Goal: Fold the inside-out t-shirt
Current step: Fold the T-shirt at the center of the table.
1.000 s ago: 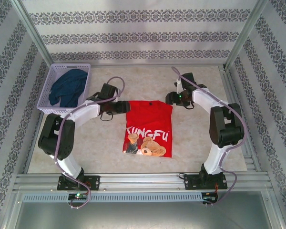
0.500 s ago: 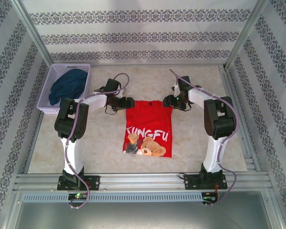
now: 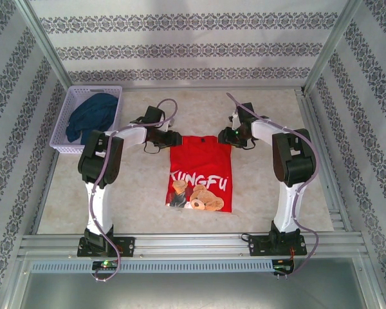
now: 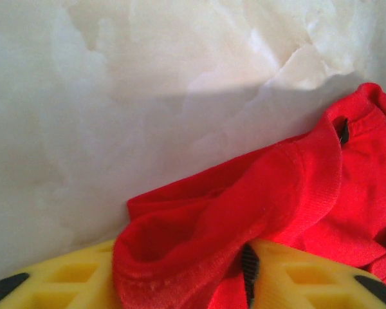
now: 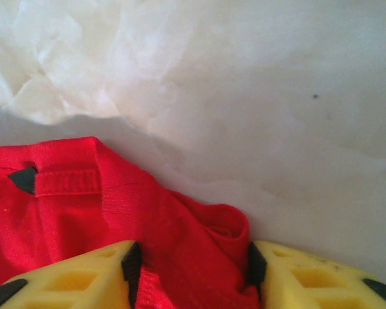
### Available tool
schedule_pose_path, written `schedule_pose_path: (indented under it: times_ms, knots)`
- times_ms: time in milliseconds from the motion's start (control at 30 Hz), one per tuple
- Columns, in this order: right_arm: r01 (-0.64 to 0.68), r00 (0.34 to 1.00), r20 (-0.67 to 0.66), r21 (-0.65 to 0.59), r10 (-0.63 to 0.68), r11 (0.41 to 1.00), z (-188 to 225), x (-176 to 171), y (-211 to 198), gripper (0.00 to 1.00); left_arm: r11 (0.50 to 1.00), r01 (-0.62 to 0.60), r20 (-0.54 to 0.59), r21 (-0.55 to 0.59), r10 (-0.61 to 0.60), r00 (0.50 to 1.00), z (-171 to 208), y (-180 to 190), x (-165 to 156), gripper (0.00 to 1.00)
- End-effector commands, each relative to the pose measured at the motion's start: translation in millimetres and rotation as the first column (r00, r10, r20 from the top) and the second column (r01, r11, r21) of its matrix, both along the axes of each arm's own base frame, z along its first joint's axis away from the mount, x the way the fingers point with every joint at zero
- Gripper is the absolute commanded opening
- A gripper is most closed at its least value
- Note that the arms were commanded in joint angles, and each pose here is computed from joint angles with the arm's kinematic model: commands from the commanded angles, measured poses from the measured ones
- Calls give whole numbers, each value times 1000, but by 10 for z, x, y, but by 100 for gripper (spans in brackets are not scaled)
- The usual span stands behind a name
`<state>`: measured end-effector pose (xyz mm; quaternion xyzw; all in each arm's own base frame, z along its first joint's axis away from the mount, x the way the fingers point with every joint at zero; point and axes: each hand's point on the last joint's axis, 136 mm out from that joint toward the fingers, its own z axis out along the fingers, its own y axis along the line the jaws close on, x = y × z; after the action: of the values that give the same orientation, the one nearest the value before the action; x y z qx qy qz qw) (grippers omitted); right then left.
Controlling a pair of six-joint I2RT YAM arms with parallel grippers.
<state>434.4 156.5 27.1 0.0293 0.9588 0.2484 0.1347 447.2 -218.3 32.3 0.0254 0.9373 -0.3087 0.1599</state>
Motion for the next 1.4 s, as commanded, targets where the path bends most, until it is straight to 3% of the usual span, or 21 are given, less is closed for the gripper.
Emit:
schedule_pose_path:
  times_ms: [0,233,467,667,1133,1367]
  knots:
    - [-43,999,-19,79,45,996,-50,-21,277,45,995,73,1,-67,-73,997,-79,-242,-19,41]
    - [-32,999,-14,94,34,995,-89,6,290,38,993,71,-1,-94,-71,997,-115,-284,-19,27]
    - [-19,999,40,158,13,987,19,114,334,21,992,49,9,-114,-48,999,-64,-301,48,1]
    - [8,991,130,229,-38,973,296,277,273,0,991,-30,56,-131,38,998,65,-173,171,0]
    - [-3,933,340,336,-119,942,1201,649,241,0,980,-91,271,-177,138,953,971,116,607,0]
    - [-39,837,523,349,-160,936,2214,1079,159,0,984,-83,450,-154,145,881,1987,192,1023,0]
